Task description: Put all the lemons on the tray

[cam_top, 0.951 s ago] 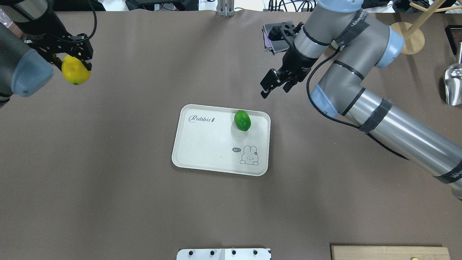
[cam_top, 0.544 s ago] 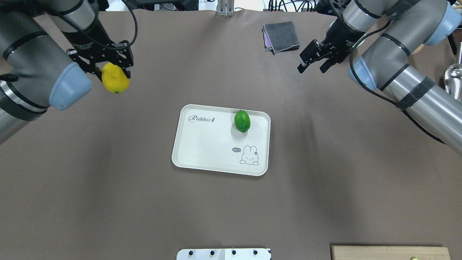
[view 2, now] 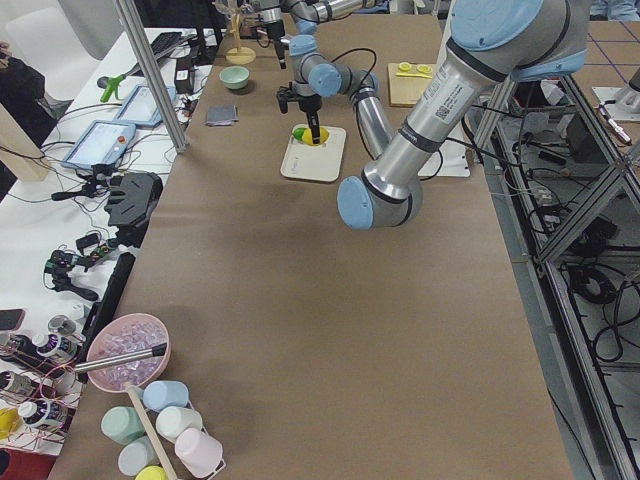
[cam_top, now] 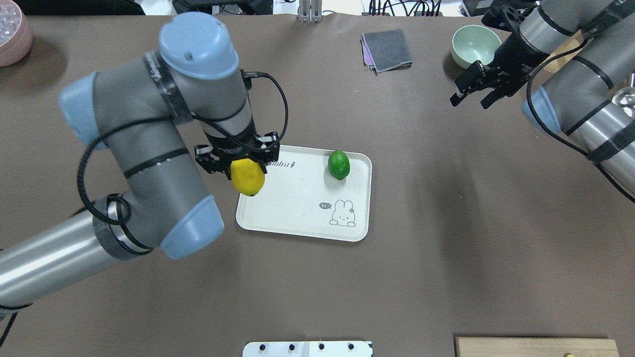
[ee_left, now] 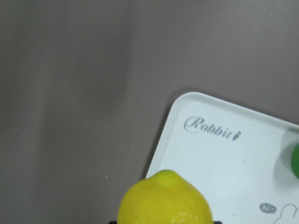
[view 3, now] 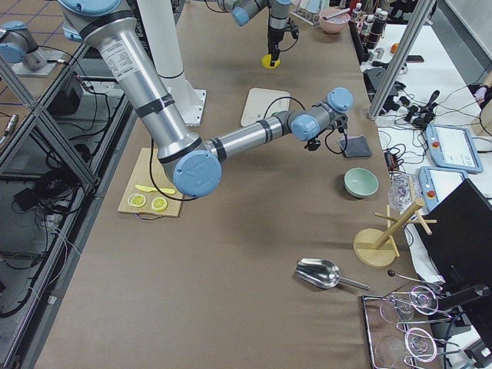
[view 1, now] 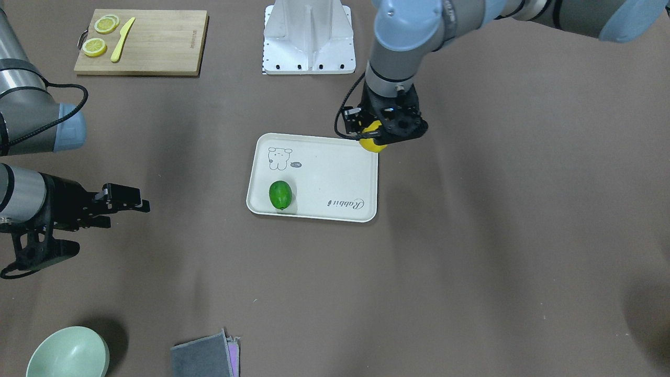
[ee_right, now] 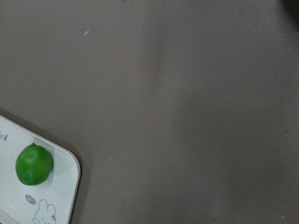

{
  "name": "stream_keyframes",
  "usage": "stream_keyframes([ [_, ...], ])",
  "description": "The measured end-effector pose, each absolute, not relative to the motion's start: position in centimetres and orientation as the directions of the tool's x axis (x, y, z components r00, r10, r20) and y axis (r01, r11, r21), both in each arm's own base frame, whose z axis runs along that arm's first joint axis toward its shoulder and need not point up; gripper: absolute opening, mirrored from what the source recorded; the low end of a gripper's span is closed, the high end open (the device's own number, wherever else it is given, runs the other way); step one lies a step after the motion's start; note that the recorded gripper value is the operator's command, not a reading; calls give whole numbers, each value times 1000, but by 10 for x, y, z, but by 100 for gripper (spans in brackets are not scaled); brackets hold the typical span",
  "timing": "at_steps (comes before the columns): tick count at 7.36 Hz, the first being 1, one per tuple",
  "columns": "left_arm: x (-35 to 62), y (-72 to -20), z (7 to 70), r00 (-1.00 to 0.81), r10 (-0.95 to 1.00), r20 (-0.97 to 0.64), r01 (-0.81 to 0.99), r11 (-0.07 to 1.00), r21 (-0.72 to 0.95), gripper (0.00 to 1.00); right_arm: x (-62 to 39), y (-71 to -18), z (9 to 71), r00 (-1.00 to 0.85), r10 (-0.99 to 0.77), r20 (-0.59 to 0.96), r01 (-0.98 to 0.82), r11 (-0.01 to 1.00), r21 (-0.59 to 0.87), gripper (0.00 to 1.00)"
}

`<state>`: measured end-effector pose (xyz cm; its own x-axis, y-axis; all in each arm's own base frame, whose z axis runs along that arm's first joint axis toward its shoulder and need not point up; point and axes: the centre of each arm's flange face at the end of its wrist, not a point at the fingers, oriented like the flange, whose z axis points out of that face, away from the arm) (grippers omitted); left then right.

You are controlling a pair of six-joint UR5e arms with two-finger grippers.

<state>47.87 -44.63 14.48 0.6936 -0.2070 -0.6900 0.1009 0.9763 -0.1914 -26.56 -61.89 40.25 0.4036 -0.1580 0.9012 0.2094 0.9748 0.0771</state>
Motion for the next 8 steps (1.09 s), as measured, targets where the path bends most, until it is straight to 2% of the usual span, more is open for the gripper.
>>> stream_keyframes([
  [2,534,-420,140,685,-236,-689,135,971,-198,0,-241,-579,434,429,-141,892,196,979,61,100],
  [4,571,-427,145,662,-269,-699,180,963,-200,0,-209,-522,451,434,-147,889,189,980,70,100],
  [6,592,-440,161,647,-273,-712,194,962,-192,98,-165,-489,471,479,-121,870,130,989,66,100],
  [8,597,-447,168,638,-270,-721,207,962,-177,98,-114,-485,501,570,-44,821,18,999,41,100],
])
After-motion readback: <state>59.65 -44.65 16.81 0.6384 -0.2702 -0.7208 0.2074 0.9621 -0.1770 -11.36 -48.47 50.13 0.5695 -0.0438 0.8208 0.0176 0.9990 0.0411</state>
